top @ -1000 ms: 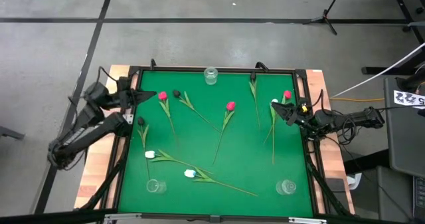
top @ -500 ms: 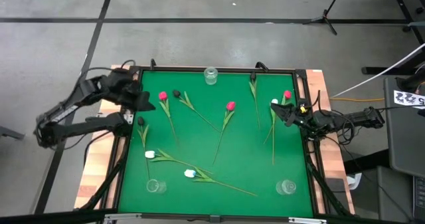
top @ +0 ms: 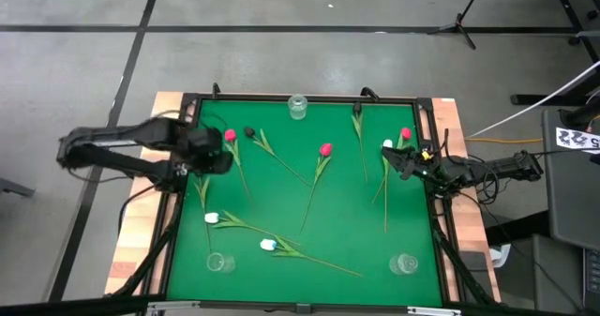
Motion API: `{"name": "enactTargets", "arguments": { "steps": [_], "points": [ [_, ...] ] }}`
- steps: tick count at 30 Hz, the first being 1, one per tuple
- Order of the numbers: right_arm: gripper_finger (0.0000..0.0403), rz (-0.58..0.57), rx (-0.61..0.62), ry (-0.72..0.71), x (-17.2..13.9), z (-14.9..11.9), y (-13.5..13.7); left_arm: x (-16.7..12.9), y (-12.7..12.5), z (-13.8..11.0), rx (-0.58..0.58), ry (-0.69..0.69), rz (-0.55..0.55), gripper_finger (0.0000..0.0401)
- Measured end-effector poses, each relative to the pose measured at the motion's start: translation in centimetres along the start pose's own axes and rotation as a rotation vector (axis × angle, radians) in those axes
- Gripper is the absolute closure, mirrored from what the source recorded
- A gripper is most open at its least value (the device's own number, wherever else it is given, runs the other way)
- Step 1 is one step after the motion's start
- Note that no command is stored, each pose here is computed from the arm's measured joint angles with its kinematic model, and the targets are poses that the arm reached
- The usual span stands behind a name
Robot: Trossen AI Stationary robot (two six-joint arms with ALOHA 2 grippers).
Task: Sort flowers into vase by color
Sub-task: Put the bottom black flower into the bottom left transparent vase
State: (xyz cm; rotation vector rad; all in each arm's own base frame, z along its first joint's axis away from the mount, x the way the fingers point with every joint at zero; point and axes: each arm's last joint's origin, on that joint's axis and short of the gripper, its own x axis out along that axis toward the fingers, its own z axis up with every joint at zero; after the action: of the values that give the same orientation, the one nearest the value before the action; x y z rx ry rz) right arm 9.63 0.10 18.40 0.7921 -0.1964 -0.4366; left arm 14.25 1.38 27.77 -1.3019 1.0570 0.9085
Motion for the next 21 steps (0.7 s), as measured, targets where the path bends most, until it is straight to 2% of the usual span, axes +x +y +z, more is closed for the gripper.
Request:
{"name": "enactTargets", "arguments": {
  "steps": [6, 11, 17, 21],
  "points": [
    [0.0226, 0.001, 0.001, -0.001, 0.0, 0.0, 0.0, 2.6, -1.8, -2.3, 0.06, 0.022, 0.156, 0.0219],
    [0.0226, 0.001, 0.001, -0.001, 0.0, 0.0, 0.0, 4.0, -2.1, -4.5, 0.064, 0.001, 0.272, 0.0219],
    [0.0226, -0.006, -0.006, 0.005, 0.0, -0.1, -0.1, 5.6, -0.5, -6.8, 0.015, -0.02, 0.348, 0.0219],
    [0.0226, -0.012, -0.016, 0.019, 0.0, -0.2, -0.2, 6.8, 0.5, -7.9, -0.078, -0.026, 0.317, 0.0219]
  ]
}}
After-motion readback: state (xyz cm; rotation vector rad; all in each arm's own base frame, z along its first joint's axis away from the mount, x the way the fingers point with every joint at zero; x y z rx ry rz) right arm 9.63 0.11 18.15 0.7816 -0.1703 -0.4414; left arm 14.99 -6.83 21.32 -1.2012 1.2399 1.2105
